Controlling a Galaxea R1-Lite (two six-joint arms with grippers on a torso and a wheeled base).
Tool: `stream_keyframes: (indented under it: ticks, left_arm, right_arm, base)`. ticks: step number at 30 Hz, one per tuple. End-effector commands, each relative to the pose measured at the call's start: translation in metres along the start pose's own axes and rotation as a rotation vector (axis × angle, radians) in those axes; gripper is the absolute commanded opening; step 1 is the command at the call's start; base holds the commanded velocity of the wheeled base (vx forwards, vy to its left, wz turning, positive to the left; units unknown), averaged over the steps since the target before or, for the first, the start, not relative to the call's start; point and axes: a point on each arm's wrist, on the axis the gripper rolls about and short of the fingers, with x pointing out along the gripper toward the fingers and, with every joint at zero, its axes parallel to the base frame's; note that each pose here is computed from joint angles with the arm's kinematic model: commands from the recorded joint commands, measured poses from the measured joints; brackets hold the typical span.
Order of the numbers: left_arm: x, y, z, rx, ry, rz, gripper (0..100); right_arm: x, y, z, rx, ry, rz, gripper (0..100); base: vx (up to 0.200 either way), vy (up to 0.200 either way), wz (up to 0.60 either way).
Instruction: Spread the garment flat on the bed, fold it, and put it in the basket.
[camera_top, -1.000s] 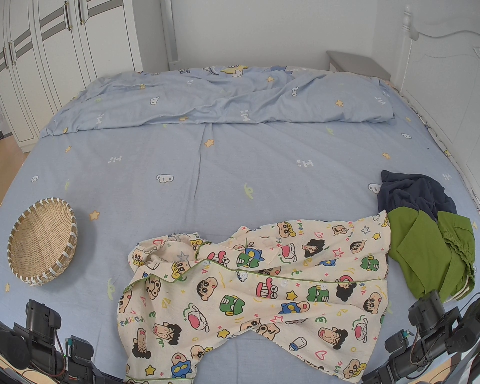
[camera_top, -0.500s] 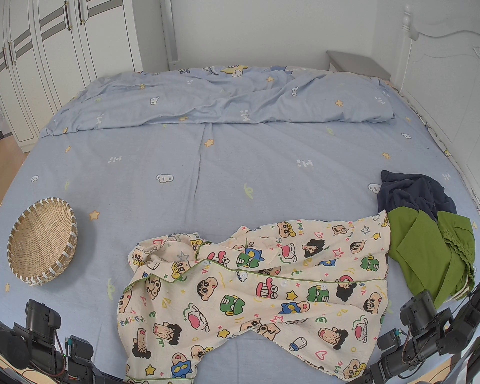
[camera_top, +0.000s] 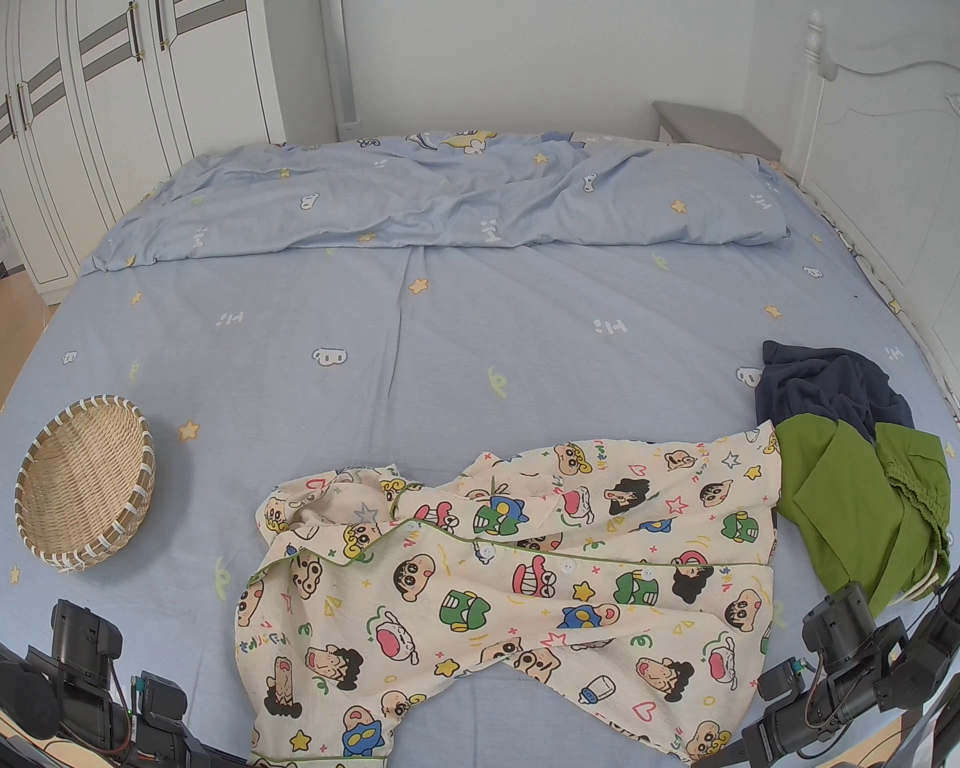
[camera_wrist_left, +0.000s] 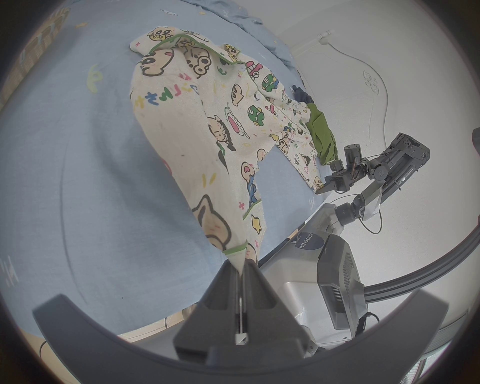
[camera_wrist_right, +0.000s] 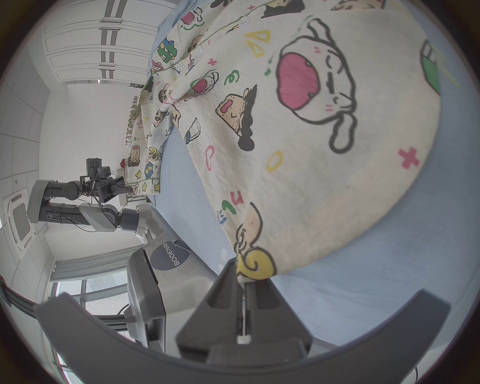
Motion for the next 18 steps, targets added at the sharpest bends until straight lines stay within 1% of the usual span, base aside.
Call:
stream_keyframes:
  ticks: [1,2,6,11,13,15,18]
  left_arm:
    - [0.000,0.000,0.000,-0.003,0.001,0.002,0]
    - [0.000,0.000,0.000,-0.004,0.002,0.002,0]
    - [0.001,0.000,-0.001,-0.007,0.011,-0.002,0]
    - [0.003,0.002,-0.001,-0.017,0.029,-0.008,0]
    - [0.003,0.002,-0.001,-0.020,0.032,-0.009,0]
    - [0.005,0.002,-0.001,-0.028,0.049,-0.017,0]
    - [0.008,0.003,-0.002,-0.039,0.085,-0.030,0]
  right_arm:
    - [-0.004,-0.002,-0.007,0.022,-0.001,-0.006,0]
    - [-0.004,-0.003,-0.008,0.025,0.000,-0.007,0]
    - [-0.020,-0.004,-0.014,0.070,-0.070,-0.019,0]
    - [-0.034,-0.003,-0.019,0.123,-0.079,-0.038,0]
    - [-0.037,-0.003,-0.020,0.144,-0.065,-0.046,0]
    - [-0.040,-0.002,-0.020,0.155,-0.054,-0.049,0]
    - [-0.046,-0.003,-0.020,0.171,-0.061,-0.058,0]
  base:
    - [0.000,0.000,0.00]
    - [0.000,0.000,0.00]
    - [0.000,0.000,0.00]
    - [0.000,0.000,0.00]
    - [0.000,0.000,0.00]
    - [0.000,0.000,0.00]
    - [0.000,0.000,0.00]
